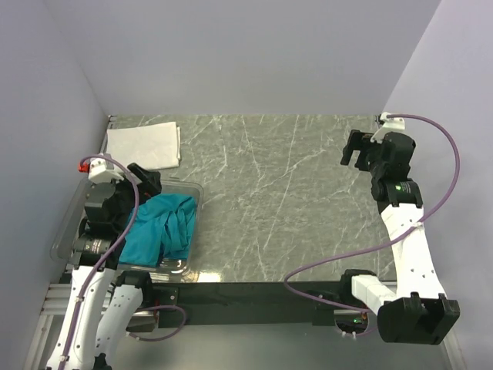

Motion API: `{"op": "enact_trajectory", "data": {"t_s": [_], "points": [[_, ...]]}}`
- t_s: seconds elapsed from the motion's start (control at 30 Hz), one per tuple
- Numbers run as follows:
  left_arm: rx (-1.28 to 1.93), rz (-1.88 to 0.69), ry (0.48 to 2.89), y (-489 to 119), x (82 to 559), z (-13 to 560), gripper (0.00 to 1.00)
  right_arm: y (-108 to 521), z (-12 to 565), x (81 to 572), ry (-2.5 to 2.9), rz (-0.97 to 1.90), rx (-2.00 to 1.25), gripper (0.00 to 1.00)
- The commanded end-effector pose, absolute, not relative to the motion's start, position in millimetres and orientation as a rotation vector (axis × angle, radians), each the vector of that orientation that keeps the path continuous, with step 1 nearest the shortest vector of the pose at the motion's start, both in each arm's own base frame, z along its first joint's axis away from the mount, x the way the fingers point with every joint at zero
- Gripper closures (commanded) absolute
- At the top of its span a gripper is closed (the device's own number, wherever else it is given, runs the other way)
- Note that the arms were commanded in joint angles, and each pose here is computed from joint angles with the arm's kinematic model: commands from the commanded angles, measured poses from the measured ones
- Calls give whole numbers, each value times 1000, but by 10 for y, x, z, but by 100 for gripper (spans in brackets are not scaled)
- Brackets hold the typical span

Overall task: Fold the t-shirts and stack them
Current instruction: Grab the tshirt from the pile

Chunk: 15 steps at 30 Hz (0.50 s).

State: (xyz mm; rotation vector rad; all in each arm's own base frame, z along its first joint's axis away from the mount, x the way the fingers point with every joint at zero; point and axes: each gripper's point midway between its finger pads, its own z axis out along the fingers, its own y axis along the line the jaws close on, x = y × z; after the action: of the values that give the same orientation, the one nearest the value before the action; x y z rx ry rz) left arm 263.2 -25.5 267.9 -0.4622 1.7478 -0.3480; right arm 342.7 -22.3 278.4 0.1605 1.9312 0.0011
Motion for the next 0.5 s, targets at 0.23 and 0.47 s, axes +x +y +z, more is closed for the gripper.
{"op": "enact_trajectory", "data": {"t_s": [0.23,0.47], "points": [[-907,-452,1948,-306,2281,2157,9,1009,2337,2641,1796,470,-1011,0],[-1385,-303,1997,-135,2053,1554,14,1016,1995,2582,1891,528,-964,0]]}}
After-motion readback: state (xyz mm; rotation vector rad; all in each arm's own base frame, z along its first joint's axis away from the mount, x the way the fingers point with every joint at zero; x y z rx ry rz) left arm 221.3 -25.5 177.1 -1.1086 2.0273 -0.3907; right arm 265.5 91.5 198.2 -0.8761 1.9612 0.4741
